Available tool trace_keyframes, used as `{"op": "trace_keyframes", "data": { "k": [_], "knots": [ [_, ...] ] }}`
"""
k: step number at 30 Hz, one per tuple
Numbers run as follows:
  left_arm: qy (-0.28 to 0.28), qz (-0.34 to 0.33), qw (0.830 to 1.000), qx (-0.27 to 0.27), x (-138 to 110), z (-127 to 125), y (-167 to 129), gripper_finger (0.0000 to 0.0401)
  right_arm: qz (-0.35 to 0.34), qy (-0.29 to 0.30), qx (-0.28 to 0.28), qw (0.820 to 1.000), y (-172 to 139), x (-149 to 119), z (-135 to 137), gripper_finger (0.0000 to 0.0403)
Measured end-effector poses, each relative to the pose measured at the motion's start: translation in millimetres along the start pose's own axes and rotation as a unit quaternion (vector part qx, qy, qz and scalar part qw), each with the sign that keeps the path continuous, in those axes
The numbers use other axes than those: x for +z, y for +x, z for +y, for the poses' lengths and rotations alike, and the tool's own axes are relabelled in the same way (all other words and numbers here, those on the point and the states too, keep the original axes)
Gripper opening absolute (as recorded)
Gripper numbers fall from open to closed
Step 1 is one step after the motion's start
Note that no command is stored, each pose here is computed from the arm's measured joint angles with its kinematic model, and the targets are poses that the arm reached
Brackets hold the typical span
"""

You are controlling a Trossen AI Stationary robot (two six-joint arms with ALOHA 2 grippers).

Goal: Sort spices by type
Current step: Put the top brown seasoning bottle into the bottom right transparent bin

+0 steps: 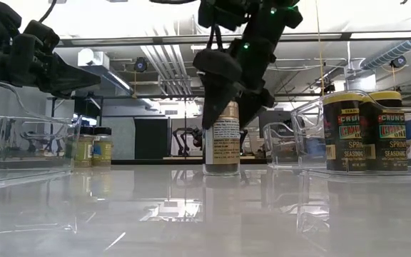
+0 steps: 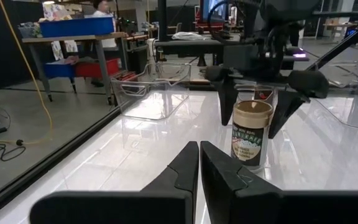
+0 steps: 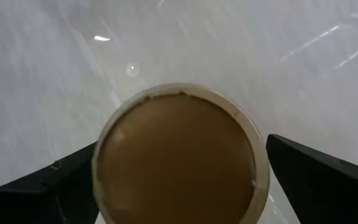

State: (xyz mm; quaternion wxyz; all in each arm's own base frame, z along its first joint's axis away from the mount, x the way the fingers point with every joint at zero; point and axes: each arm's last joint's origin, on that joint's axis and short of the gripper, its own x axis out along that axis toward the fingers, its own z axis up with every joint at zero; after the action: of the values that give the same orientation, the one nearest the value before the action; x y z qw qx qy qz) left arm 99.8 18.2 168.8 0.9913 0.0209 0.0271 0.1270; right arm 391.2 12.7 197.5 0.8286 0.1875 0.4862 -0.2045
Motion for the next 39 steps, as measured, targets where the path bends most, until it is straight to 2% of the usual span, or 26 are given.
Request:
{"op": "trace_keyframes", "data": {
  "k": [11,17,21,27,29,34,37,39],
  "knots": [
    [0.0,0.0,1.0,0.0,0,0,0,0.0001,-0.009,0.008,0.004,1.0,-8,8,2,0.04],
    [0.0,0.0,1.0,0.0,0,0,0,0.0001,-0.002,0.037,0.0,0.999,-7,7,1,0.0393],
    [0.0,0.0,1.0,0.0,0,0,0,0.0001,-0.002,0.047,0.0,0.999,-7,7,1,0.0363],
    [0.0,0.0,1.0,0.0,0,0,0,0.0001,-0.003,0.044,-0.001,0.999,-7,7,1,0.0289],
    [0.0,0.0,1.0,0.0,0,0,0,0.0001,-0.003,0.035,-0.001,0.999,-7,7,1,0.0273],
    [0.0,0.0,1.0,0.0,0,0,0,0.0001,-0.003,0.01,0.002,1.0,-8,7,1,0.0273],
    [0.0,0.0,1.0,0.0,0,0,0,0.0001,0.01,-0.036,0.022,0.999,-11,8,3,0.0275],
    [0.0,0.0,1.0,0.0,0,0,0,0.0001,0.014,-0.087,0.045,0.995,-14,10,7,0.0282]
  ]
}}
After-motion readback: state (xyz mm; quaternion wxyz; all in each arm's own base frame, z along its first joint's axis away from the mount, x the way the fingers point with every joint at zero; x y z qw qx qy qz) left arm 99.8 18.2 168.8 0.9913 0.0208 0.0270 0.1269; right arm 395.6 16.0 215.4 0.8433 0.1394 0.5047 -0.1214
